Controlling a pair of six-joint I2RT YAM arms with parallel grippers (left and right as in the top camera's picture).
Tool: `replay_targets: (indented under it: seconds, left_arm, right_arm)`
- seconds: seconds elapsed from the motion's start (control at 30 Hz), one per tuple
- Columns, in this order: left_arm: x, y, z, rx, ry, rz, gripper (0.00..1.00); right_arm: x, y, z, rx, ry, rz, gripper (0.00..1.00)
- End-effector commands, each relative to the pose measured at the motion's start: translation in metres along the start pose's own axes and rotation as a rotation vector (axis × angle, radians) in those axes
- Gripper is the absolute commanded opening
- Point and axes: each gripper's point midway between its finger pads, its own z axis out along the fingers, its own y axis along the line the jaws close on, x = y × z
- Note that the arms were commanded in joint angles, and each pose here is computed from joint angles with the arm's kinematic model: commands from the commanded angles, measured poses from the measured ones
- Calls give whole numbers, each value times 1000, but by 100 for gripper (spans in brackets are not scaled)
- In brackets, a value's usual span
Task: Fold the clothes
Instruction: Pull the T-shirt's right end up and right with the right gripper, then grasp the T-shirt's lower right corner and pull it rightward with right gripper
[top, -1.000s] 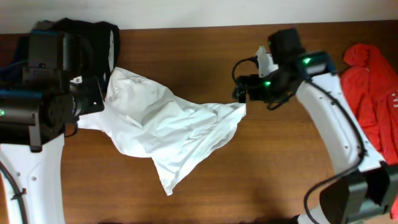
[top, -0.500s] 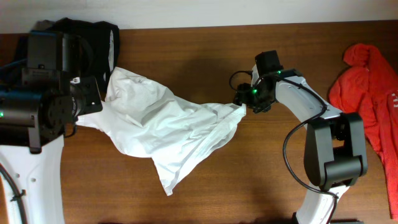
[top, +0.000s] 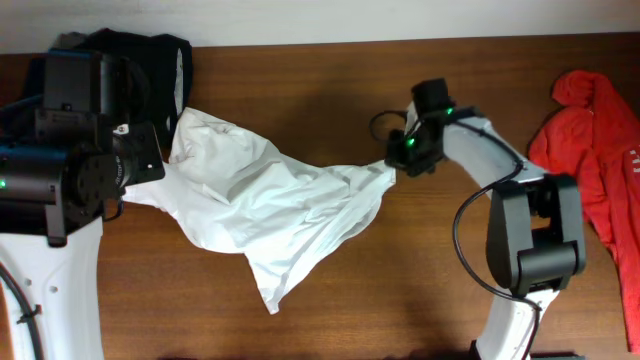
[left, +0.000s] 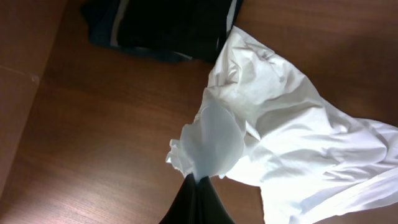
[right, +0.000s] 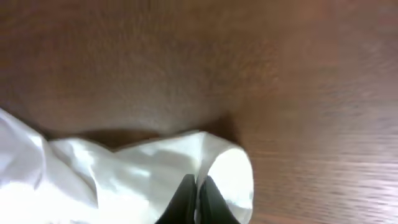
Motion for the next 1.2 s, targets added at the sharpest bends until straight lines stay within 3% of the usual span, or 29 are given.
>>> replay_targets:
  seconds: [0.0, 0.07, 0.2, 0.23, 0.27, 0.3, 0.5, 0.67, 0.73, 0.87, 0.97, 1.1, 1.17]
  left_arm:
    - [0, 5, -5, -9, -17, -31, 1]
    - [0, 4, -5, -5, -15, -54, 1]
    - [3, -5, -5, 49, 1, -79, 1]
    - [3, -6, -5, 53, 2, -79, 1]
    - [3, -6, -5, 53, 2, -79, 1]
    - [3, -6, -4, 53, 3, -78, 1]
    - [21, -21, 29, 68, 117, -49, 1]
    - [17, -20, 34, 52, 99, -60, 1]
    - [13, -7, 35, -24, 76, -68, 1]
    - [13, -7, 35, -26, 75, -68, 1]
    - [13, -7, 35, -26, 75, -68, 1]
    - [13, -7, 35, -25, 76, -68, 1]
    - [14, -9, 35, -16, 83, -67, 1]
  right_arm:
    - [-86, 8, -85, -43, -217, -38, 4]
    - [-131, 10, -161, -49, -377, -44, 4]
    - [-164, 3, -243, -49, -559, -48, 4]
    - [-165, -5, -254, -22, -573, -52, 15]
    - [-160, -10, -254, -12, -553, -44, 32]
    - [-148, -19, -249, 8, -495, -32, 99]
    - [-29, -22, -221, 19, -9, -15, 99]
    - [37, -8, -221, 127, 122, -118, 99]
    - [72, -1, -198, 129, 182, -155, 99]
    - [130, -1, -117, 114, 256, -189, 99]
    - [151, -25, -67, 136, 302, -135, 77]
    - [158, -38, -39, 136, 270, -92, 68]
    - [152, -40, -28, 127, 223, -54, 56]
